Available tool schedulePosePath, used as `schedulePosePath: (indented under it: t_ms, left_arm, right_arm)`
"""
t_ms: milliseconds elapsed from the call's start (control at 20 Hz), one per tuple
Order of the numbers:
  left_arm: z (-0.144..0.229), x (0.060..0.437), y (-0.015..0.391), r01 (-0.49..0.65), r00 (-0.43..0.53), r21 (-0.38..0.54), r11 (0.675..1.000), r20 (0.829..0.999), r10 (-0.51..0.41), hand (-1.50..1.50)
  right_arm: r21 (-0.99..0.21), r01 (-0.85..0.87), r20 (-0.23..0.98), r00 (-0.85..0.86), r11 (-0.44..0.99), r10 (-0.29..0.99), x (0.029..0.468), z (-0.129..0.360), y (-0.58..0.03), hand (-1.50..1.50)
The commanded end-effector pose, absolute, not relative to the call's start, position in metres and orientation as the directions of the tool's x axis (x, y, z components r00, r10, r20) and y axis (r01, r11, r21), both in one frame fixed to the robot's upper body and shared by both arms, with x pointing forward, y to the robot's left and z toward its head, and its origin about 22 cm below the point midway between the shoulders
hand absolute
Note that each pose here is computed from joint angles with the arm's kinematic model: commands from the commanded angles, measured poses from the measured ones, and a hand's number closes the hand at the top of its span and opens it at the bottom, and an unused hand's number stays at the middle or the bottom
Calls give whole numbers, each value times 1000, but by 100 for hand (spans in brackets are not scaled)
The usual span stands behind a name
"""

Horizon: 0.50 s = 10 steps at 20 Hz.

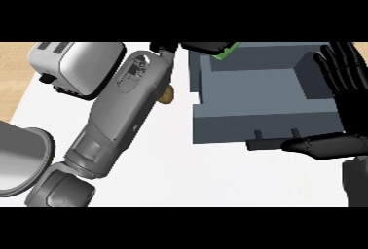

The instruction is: Pick up the cup, place it into the drawer and close the drawer

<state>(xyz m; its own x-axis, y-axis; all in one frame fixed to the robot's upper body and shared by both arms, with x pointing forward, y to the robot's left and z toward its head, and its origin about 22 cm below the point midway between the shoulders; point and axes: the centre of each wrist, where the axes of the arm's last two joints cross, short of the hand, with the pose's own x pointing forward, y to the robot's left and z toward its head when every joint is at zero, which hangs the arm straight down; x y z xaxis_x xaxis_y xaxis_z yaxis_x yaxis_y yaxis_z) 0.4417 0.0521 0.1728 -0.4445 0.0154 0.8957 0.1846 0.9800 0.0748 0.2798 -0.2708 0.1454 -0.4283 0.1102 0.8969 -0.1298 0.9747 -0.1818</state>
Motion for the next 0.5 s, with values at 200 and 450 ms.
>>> schedulePosePath:
  t_ms: [200, 450]
  left_arm:
    - [153, 446, 36, 118, -319, 197, 973, 936, -150, 150]
    - [142, 448, 38, 222, -223, 270, 937, 950, -220, 150]
  right_arm:
    - [-193, -183, 888, -450, 964, 93, 287, 145, -271, -150]
    - [-179, -199, 880, -470, 963, 66, 289, 155, -269, -150]
